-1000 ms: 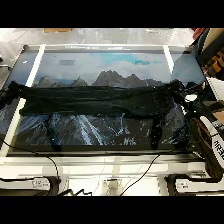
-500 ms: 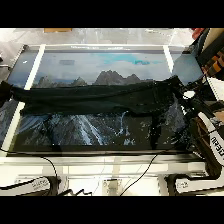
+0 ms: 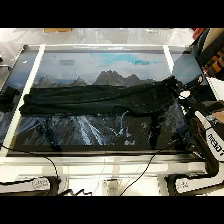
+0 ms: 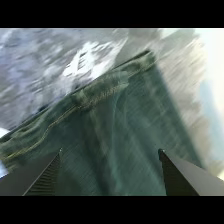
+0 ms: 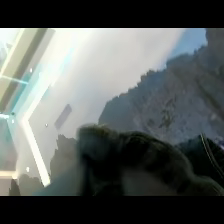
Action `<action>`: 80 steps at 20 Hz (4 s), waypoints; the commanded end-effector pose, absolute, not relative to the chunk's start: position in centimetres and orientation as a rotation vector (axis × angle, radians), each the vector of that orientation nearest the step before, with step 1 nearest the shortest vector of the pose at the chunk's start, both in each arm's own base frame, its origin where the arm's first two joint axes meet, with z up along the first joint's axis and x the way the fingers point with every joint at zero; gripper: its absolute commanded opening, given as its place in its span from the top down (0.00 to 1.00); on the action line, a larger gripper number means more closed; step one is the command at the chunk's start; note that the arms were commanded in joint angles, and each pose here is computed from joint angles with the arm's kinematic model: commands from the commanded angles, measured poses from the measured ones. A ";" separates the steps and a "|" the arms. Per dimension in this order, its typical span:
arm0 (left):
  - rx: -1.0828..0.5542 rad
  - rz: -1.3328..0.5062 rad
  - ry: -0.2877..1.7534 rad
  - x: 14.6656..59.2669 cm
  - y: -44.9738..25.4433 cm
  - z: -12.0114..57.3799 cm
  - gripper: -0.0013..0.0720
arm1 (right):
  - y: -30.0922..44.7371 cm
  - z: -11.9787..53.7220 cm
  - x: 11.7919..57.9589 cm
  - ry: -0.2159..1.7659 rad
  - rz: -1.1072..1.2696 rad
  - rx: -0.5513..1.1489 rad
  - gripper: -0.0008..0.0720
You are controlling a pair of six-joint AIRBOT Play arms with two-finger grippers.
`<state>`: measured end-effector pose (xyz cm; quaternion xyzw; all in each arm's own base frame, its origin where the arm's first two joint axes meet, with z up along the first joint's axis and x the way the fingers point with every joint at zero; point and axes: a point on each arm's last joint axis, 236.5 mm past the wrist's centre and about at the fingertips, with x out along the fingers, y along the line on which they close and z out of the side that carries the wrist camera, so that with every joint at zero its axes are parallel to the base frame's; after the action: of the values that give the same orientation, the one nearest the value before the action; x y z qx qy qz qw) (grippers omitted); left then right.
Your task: Fold the clothes and pants, and hang the long-sleeved shirts on hangers.
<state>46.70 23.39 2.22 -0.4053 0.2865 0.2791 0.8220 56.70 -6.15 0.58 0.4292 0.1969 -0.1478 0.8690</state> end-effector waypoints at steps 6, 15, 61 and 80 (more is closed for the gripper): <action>-0.749 0.517 0.581 47.1 23.4 4.4 0.04 | -5.9 0.2 56.6 0.470 -0.221 0.537 0.52; -0.793 0.601 1.109 35.5 21.3 -5.9 0.08 | -3.2 -3.4 54.1 0.691 -0.103 0.397 0.52; -0.849 0.317 0.631 46.0 19.5 -1.0 0.94 | -3.7 -8.3 43.7 0.809 -0.298 1.116 0.02; -1.008 0.087 0.401 51.7 17.3 13.3 0.95 | -4.0 11.5 54.8 0.553 0.039 0.604 0.96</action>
<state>49.96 17.34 6.69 -0.4663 0.2377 0.0769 0.8486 53.92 -2.34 3.58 0.3873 0.3227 0.0119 0.8635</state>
